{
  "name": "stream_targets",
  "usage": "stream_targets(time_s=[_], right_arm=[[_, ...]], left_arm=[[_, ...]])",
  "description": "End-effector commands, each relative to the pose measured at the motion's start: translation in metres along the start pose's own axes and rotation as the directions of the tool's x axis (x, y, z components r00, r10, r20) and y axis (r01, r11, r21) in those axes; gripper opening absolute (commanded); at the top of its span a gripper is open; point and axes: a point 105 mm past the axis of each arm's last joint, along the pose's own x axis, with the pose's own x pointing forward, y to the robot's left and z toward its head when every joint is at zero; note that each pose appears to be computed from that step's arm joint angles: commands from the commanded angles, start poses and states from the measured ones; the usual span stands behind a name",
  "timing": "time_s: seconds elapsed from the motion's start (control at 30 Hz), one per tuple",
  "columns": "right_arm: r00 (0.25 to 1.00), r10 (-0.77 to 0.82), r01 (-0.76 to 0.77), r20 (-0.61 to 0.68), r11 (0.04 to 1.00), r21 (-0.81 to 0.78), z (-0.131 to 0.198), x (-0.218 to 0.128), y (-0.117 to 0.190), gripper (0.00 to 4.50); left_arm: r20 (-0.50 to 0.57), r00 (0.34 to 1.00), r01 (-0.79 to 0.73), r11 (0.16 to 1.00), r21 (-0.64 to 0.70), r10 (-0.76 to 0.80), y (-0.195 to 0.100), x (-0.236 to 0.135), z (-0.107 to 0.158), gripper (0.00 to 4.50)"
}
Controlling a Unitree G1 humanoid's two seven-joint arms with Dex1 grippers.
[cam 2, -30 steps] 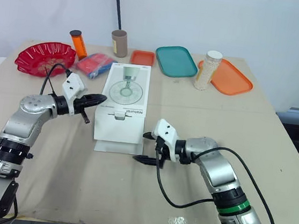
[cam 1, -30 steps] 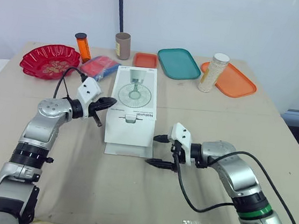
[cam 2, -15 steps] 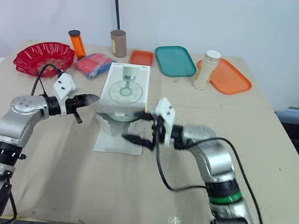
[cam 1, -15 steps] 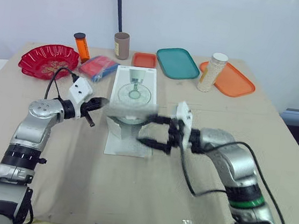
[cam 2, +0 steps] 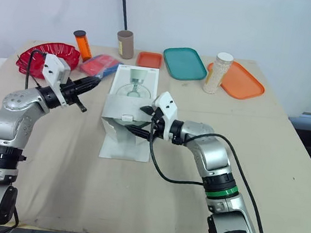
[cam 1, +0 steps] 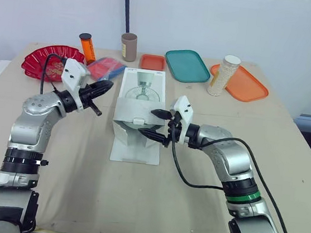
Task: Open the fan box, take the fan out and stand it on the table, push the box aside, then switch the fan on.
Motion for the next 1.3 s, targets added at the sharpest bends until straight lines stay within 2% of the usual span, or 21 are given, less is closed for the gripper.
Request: stream_targets(time_s=[0.03,0.23,0.53,0.6,0.63,0.67,0.73,0.77,0.8,0.9,0.93,1.03,1.17,1.3], right_arm=[[0.999,0.009,-0.008,0.036,0.999,-0.044,0.012,-0.003,0.003,4.50],[0.999,0.015,-0.013,0.038,0.999,-0.049,0.015,-0.007,0.006,4.50],[1.000,0.020,-0.020,-0.009,0.999,-0.026,0.029,-0.002,0.015,4.50],[1.000,0.022,-0.022,-0.013,1.000,-0.023,0.035,0.001,0.018,3.95],[0.999,0.031,-0.032,-0.018,0.999,-0.022,0.037,0.002,0.020,3.83],[0.999,0.025,-0.025,-0.025,1.000,-0.017,0.038,0.004,0.020,3.26],[0.999,0.007,-0.007,-0.053,1.000,0.002,0.037,0.006,0.018,2.53],[0.998,0.002,-0.002,-0.066,1.000,0.007,0.036,0.006,0.018,1.88],[0.995,0.024,-0.024,-0.093,1.000,0.009,0.034,0.006,0.022,1.62],[0.987,0.068,-0.070,-0.145,0.997,-0.012,0.031,0.004,0.034,0.33],[0.983,0.079,-0.084,-0.168,0.996,-0.023,0.028,0.002,0.038,0.02],[0.972,0.067,-0.076,-0.227,0.997,-0.030,0.019,-0.001,0.038,0.02],[0.947,-0.062,0.046,-0.316,0.997,-0.058,-0.002,-0.006,0.014,0.02],[0.926,-0.088,0.055,-0.367,0.994,-0.098,-0.012,-0.016,0.010,0.02]], left_arm=[[-0.028,0.999,0.044,0.999,-0.002,-0.044,-0.011,0.003,-0.008,0.13],[-0.149,0.987,0.064,0.998,0.008,-0.062,-0.015,0.006,-0.038,0.13],[-0.150,0.986,0.075,0.997,0.010,-0.072,-0.014,0.004,-0.037,0.13],[-0.150,0.986,0.074,0.997,0.011,-0.072,-0.013,0.003,-0.036,0.00],[-0.149,0.986,0.073,0.997,0.011,-0.070,-0.013,0.003,-0.036,0.00],[-0.150,0.986,0.071,0.997,0.011,-0.068,-0.013,0.003,-0.037,0.00],[-0.152,0.986,0.071,0.997,0.013,-0.068,-0.013,0.002,-0.037,0.00],[-0.152,0.986,0.072,0.997,0.014,-0.069,-0.013,0.002,-0.038,0.00],[-0.152,0.986,0.070,0.997,0.014,-0.067,-0.013,0.002,-0.038,0.00],[-0.150,0.987,0.065,0.998,0.016,-0.061,-0.012,0.003,-0.037,0.00],[-0.147,0.987,0.064,0.998,0.016,-0.061,-0.012,0.003,-0.037,0.00],[-0.144,0.988,0.063,0.998,0.016,-0.060,-0.012,0.004,-0.037,0.00],[-0.139,0.988,0.065,0.998,0.015,-0.062,-0.014,0.007,-0.038,0.00],[-0.128,0.990,0.065,0.998,0.009,-0.064,-0.016,0.009,-0.038,0.00]])
